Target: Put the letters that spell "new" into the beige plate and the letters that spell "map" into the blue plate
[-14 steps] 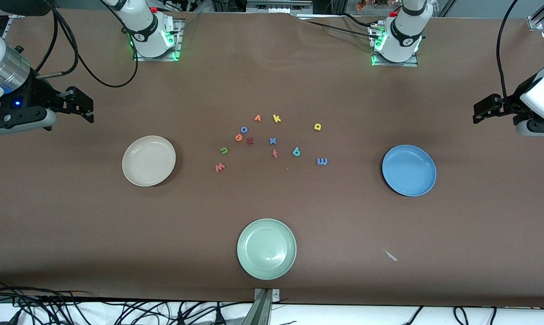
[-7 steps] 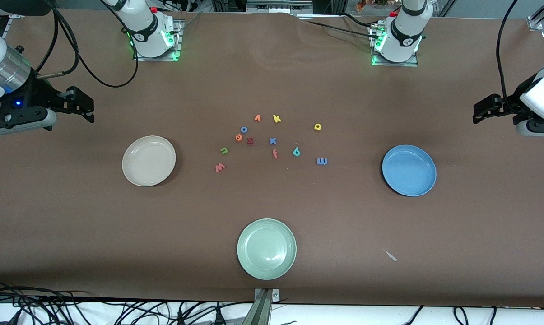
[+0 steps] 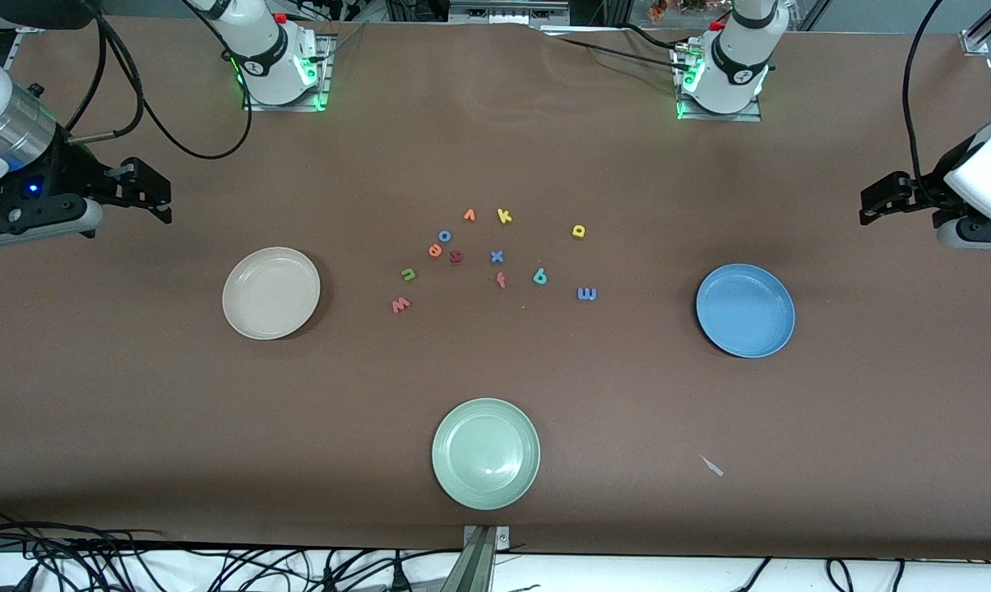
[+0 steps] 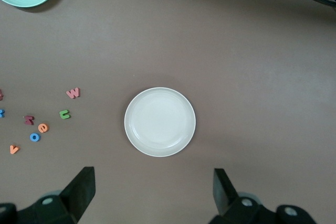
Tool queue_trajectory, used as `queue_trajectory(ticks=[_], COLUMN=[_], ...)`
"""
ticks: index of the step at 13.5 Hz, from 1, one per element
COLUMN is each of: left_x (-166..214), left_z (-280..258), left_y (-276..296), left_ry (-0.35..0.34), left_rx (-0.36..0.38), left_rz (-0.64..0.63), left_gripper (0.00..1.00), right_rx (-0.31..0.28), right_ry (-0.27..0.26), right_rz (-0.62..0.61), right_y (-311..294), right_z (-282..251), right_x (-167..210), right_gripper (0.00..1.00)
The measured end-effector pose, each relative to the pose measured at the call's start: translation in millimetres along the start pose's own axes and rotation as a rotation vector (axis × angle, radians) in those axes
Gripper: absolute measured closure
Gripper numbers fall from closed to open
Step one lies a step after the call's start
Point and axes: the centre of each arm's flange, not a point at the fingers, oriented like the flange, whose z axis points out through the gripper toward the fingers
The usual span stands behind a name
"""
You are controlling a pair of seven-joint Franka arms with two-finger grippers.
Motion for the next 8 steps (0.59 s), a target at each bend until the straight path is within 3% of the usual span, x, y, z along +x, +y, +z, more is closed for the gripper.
queue_trajectory(ticks=[8], left_x=[0.1], left_z=[0.5], left_y=[1.6], left_ry=[-0.001], left_rx=[0.0], left_rz=[0.003], left_gripper=[0.0], right_rx=[0.0], right_ry=[0.001], right_rz=[-0.001], right_y=[-0.5], right_z=[-0.1], right_x=[0.2], right_gripper=[0.0])
